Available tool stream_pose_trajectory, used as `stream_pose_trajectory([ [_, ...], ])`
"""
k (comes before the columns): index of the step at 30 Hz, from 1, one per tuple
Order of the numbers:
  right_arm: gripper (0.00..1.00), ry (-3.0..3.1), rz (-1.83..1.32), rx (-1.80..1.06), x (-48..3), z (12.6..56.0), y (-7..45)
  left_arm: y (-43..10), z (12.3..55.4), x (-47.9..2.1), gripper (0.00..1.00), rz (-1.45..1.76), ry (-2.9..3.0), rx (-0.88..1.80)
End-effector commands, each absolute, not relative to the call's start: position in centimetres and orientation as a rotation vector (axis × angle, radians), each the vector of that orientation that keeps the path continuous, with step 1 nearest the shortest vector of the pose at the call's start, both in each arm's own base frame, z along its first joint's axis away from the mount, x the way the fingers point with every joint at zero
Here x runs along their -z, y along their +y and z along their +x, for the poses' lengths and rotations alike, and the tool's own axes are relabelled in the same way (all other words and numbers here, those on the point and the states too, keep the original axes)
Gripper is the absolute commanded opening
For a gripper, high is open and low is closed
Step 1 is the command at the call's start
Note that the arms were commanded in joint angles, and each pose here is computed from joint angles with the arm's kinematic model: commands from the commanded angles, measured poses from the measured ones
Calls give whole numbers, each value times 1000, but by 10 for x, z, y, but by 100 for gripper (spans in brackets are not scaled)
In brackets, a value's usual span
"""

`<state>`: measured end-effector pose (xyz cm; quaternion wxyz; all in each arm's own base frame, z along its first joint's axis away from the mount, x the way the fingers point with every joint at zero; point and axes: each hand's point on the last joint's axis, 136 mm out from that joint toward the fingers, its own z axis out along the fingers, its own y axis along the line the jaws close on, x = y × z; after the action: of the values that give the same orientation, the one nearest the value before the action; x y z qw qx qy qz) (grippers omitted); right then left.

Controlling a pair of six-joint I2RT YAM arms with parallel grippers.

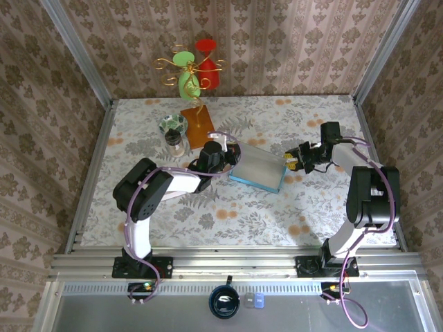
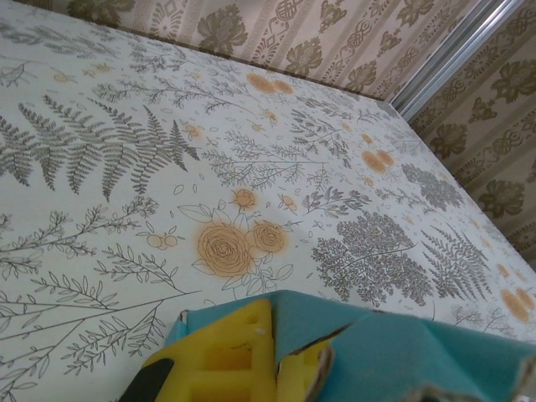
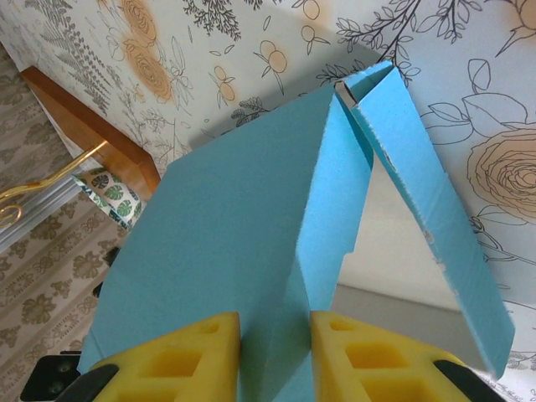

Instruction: Fold the paper box

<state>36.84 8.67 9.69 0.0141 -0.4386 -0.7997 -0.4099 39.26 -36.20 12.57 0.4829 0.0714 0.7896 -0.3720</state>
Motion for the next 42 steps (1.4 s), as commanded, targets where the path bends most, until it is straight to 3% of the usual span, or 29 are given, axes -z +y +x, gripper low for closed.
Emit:
stream_pose_trajectory([
  [1, 27, -2536, -1310, 1200, -86, 354, 93, -377, 365, -103, 3, 177, 2056, 1066],
  [10, 27, -2614, -1256, 1137, -84, 346, 96, -363, 343, -76, 7, 213, 2131, 1045],
  [22, 23, -2788, -1118, 981, -80, 321, 107, -337, 321, -72, 43, 201, 2258, 985],
  [29, 24, -2821, -1111, 948, -73, 311, 109, -323, 291, -55, 55, 193, 2382, 1028],
  [42, 26, -2897, -1068, 876, -75, 307, 102, -299, 273, -114, 49, 202, 2470, 957],
])
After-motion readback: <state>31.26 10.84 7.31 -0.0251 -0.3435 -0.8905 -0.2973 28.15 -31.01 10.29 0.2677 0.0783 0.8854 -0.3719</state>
